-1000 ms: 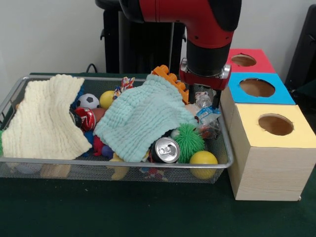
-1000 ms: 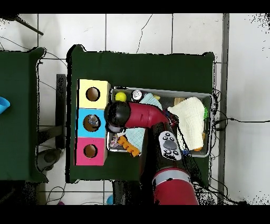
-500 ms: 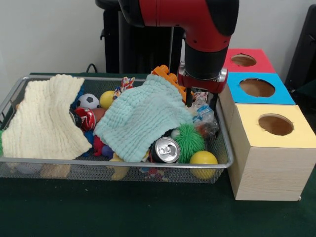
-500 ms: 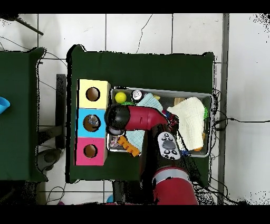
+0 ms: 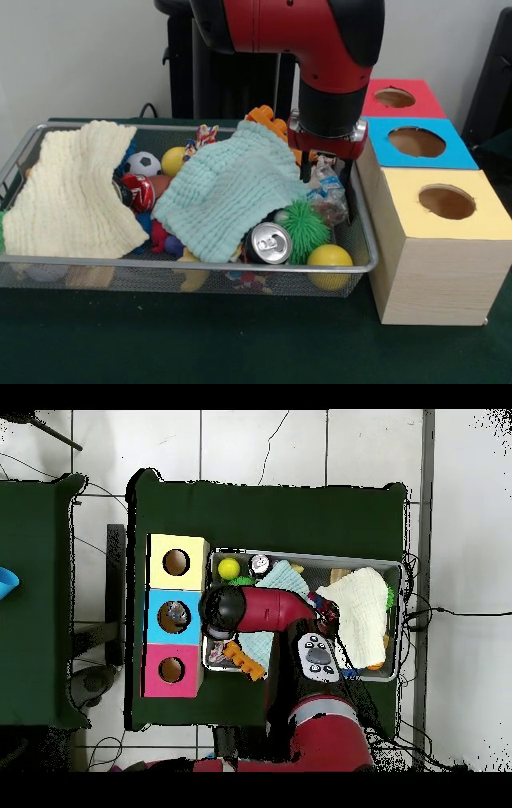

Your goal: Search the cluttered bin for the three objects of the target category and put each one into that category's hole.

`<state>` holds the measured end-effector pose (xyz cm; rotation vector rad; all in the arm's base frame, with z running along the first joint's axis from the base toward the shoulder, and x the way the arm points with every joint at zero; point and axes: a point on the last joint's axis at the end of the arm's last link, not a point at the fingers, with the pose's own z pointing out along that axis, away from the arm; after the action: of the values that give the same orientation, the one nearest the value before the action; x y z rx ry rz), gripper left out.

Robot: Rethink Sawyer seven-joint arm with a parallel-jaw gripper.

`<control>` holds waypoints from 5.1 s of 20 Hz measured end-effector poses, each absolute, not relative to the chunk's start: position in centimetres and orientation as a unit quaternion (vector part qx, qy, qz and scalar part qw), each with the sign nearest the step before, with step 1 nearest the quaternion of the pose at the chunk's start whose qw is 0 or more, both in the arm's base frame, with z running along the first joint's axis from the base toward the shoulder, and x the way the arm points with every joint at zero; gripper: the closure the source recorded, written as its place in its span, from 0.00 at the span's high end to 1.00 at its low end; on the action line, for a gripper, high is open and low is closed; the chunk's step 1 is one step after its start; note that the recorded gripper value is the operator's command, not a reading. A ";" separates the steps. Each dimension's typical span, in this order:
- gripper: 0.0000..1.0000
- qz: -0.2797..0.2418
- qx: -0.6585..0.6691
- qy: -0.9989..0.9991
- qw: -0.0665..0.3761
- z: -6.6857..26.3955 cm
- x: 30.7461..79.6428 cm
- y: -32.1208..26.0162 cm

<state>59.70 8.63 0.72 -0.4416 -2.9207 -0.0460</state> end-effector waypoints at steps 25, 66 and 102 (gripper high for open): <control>0.00 -0.038 -0.145 -0.987 0.050 3.8 59.6 9.7; 0.00 -0.127 -0.220 -0.957 0.138 18.2 63.0 12.5; 0.00 -0.176 -0.246 -0.920 0.251 11.6 58.5 18.3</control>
<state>58.49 18.26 11.56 -0.6690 -2.5025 -0.4784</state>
